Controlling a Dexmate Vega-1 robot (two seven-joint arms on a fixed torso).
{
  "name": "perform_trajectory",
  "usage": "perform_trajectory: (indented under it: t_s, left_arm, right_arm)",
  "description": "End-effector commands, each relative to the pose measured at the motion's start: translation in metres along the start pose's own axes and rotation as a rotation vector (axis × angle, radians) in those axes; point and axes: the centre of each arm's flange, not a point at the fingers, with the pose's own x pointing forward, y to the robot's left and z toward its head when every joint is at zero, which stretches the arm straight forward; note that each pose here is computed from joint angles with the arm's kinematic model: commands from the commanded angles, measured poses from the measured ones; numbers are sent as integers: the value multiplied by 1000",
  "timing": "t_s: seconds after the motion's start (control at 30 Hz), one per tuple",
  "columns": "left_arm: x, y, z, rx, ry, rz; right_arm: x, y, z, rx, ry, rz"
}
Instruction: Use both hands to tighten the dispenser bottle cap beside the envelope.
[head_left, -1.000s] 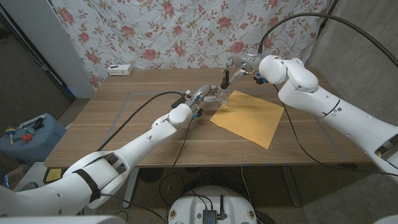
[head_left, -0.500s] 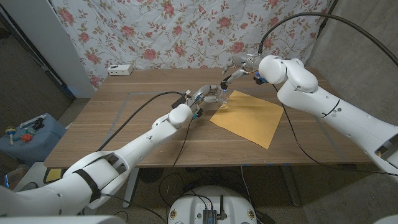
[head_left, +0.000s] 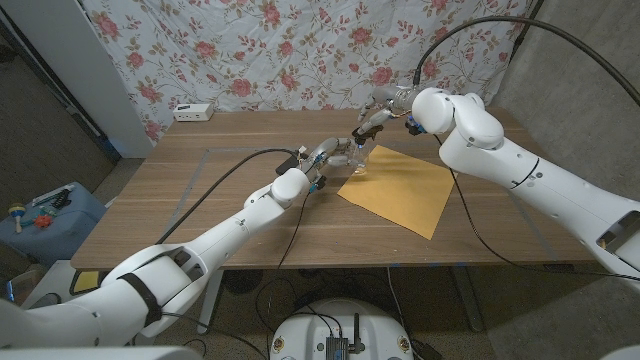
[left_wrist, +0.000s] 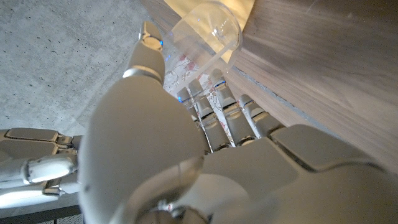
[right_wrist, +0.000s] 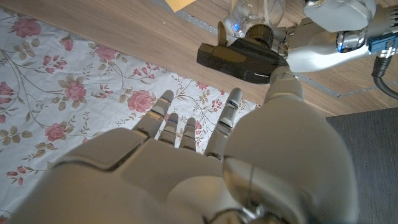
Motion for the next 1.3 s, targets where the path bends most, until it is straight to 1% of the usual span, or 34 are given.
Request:
perform_trajectory:
  t_s: [0.03,0.53,0.67,0.8,1.3]
  left_arm:
    - [-2,1,-1,-4,-1,8]
    - [-3,2,-3,-5,-2,9]
    - [-4,3,-3,-4,-2,10]
    - [-4,3,-4,-3,-2,9]
    - [-3,5,-4,-3,-6,12]
  right_arm:
    - [1,-1,6,-9,67,-7]
    - [3,-2,17,-54,137,35]
    - [3,-3,17,-42,128,52]
    - [3,-4,17,-45,138,48]
    - [5,-5,17,-40,160,71]
